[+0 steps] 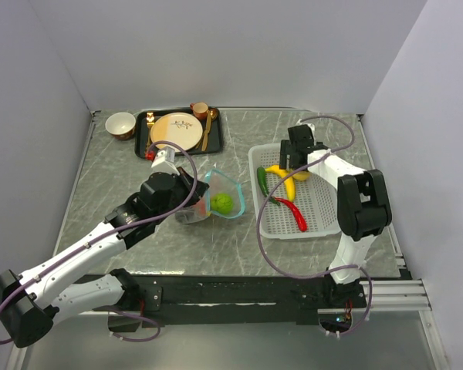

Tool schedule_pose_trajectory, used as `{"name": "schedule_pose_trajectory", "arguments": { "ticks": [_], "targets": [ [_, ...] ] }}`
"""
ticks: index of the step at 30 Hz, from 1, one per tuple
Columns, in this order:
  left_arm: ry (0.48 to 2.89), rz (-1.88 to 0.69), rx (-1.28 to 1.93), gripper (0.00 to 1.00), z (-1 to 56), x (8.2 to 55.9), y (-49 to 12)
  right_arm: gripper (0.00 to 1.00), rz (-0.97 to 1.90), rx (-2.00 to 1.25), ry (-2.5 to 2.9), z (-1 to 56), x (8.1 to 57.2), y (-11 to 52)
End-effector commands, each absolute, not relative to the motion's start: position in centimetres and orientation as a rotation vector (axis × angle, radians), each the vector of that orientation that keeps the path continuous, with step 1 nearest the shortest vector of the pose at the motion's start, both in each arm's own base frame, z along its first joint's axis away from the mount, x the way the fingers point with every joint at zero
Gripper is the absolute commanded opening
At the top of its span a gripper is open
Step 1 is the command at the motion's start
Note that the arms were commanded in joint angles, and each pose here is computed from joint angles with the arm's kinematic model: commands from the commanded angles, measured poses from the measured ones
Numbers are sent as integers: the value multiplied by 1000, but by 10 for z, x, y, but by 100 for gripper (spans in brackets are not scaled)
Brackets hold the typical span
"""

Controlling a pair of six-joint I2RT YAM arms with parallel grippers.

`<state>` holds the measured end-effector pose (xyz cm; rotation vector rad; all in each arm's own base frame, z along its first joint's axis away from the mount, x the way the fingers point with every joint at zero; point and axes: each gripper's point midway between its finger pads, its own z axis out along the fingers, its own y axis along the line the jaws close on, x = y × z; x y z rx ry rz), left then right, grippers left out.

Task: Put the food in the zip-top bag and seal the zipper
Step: Pick up the fake fruit from the bin.

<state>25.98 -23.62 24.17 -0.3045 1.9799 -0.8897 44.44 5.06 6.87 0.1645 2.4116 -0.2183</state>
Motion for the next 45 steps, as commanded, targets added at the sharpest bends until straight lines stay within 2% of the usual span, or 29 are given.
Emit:
{"name": "schedule_pose_trajectory", "arguments": {
  "ticks": [1, 4, 6, 8, 12, 15, 16, 17, 18, 28, 34, 38, 45],
  "targets": [
    [1942, -891, -290, 1, 254, 262, -235, 100, -188, 168, 2406, 71, 448, 53],
    [1943, -891, -291, 1, 253, 261, -235, 96, -179, 181, 2415, 69, 443, 52],
    [1940, -896, -296, 1, 253, 261, -235, 88, -170, 185, 2422, 68, 439, 53],
    [1941, -903, -294, 1, 253, 260, -236, 73, -144, 191, 2409, 73, 438, 55],
    [1943, -906, -297, 1, 253, 260, -236, 64, -109, 201, 2407, 80, 431, 59],
    [1941, -913, -294, 1, 254, 259, -236, 54, -79, 217, 2377, 94, 423, 59],
    [1943, -911, -290, 1, 253, 259, -236, 37, -66, 218, 2371, 97, 421, 60],
    [1945, -913, -290, 1, 253, 259, -237, 30, -52, 223, 2374, 97, 417, 61],
    [1942, -914, -289, 1, 254, 259, -237, 27, -24, 238, 2361, 104, 414, 63],
    [1948, -923, -285, 1, 253, 258, -239, 28, 223, 282, 2289, 148, 380, 85],
    [1955, -925, -283, 1, 251, 260, -241, 29, 436, 295, 2299, 156, 337, 106],
    [1956, -939, -274, 1, 251, 260, -245, 30, 749, 248, 2226, 180, 305, 145],
    [1972, -943, -264, 1, 246, 261, -249, 33, 935, 85, 2208, 196, 263, 189]
  ]
}}
